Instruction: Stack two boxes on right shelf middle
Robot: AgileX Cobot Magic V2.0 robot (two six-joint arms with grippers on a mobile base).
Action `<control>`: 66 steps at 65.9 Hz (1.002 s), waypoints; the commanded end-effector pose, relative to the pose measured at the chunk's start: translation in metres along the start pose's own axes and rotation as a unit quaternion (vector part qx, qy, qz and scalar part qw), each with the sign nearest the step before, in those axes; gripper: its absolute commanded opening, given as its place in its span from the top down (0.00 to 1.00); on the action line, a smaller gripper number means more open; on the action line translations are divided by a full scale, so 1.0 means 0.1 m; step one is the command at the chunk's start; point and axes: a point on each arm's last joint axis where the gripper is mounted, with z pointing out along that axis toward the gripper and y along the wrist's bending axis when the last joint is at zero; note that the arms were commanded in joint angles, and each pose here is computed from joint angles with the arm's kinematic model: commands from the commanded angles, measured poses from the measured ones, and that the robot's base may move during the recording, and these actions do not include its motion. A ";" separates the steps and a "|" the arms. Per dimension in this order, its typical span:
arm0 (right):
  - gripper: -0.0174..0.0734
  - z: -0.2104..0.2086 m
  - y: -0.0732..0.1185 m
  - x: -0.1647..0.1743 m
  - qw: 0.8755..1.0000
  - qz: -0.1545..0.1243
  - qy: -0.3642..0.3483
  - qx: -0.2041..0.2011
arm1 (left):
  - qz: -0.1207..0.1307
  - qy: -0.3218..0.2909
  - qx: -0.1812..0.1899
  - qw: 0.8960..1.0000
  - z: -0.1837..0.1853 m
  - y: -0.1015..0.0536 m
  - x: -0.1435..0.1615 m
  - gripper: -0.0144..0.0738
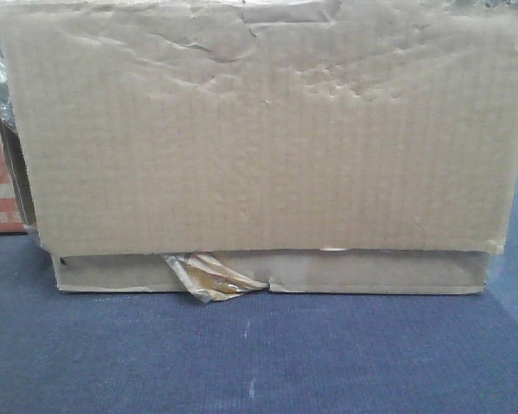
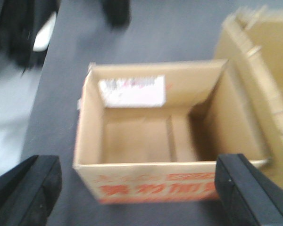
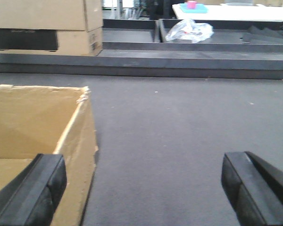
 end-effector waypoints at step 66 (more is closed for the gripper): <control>0.18 0.00 0.02 -0.03 1.000 -0.005 -0.004 -0.006 | 0.027 0.276 0.032 0.960 2.39 0.46 -0.02 0.20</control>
